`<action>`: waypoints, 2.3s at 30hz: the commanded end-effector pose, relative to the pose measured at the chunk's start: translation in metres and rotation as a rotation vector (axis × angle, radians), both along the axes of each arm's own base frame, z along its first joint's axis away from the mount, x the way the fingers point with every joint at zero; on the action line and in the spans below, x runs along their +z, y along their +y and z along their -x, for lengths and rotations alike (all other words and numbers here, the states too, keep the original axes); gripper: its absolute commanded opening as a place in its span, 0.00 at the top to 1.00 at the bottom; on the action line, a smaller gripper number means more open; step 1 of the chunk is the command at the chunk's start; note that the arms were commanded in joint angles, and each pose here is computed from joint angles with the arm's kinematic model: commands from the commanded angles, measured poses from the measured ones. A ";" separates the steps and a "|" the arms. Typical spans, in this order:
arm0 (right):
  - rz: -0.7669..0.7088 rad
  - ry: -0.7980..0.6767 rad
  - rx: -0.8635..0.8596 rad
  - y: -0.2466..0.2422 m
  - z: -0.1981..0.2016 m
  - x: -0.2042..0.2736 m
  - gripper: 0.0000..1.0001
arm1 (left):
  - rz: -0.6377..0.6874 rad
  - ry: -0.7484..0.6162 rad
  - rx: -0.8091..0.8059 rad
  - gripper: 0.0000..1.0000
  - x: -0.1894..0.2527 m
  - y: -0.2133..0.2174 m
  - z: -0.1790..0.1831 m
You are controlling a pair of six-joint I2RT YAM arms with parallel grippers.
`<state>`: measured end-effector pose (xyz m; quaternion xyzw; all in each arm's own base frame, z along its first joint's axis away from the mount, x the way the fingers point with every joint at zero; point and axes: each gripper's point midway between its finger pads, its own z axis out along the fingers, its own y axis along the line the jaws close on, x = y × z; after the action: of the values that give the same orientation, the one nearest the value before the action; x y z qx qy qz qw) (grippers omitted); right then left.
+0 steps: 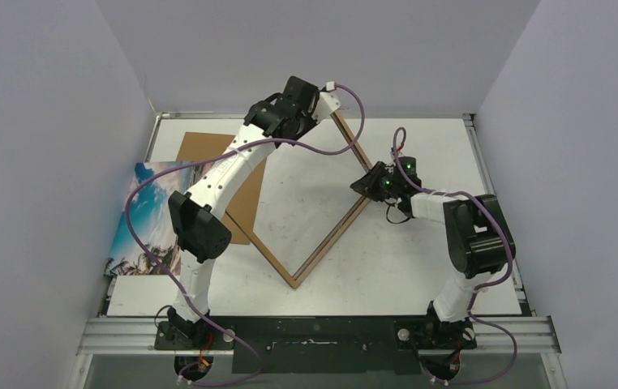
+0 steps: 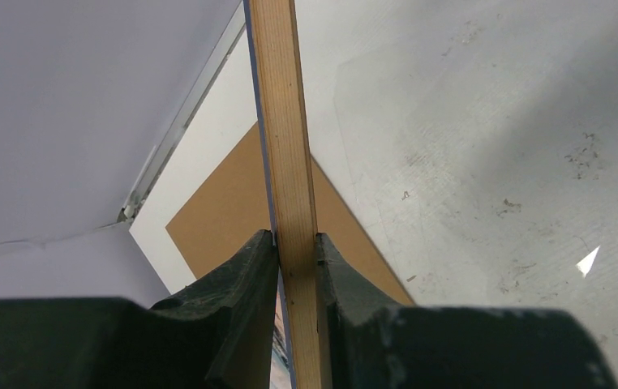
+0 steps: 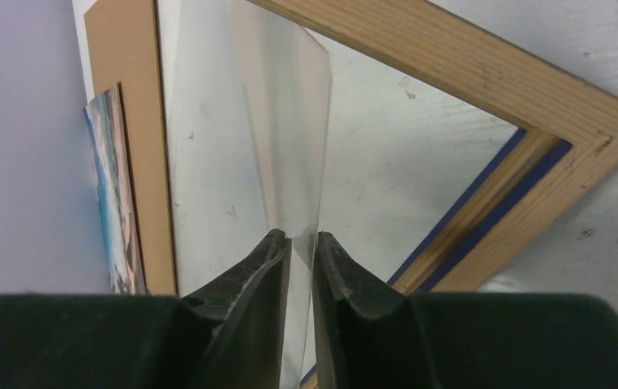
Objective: Put the photo into the frame
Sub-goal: Pick up the photo frame item from the photo frame.
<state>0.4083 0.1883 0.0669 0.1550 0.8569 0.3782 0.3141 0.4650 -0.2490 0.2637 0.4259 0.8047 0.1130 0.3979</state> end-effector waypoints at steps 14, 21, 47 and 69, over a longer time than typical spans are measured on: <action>0.034 -0.374 0.037 0.003 0.008 0.198 0.95 | 0.377 0.192 0.394 1.00 -0.059 0.072 -0.039; 0.068 -0.446 -0.017 -0.037 0.002 0.263 0.95 | 0.507 0.326 0.493 1.00 -0.109 0.066 -0.031; -0.007 -0.550 0.074 -0.028 0.008 0.375 0.95 | 0.971 0.485 0.521 0.17 -0.126 0.069 -0.018; -0.560 -0.651 0.355 0.019 0.039 0.409 0.95 | 1.425 0.550 -0.295 0.02 0.044 0.057 0.065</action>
<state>0.3795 0.2067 0.4578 -0.0136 0.6325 0.6450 0.4287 0.4115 -0.1845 0.2852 0.1427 0.7358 -0.5435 0.3780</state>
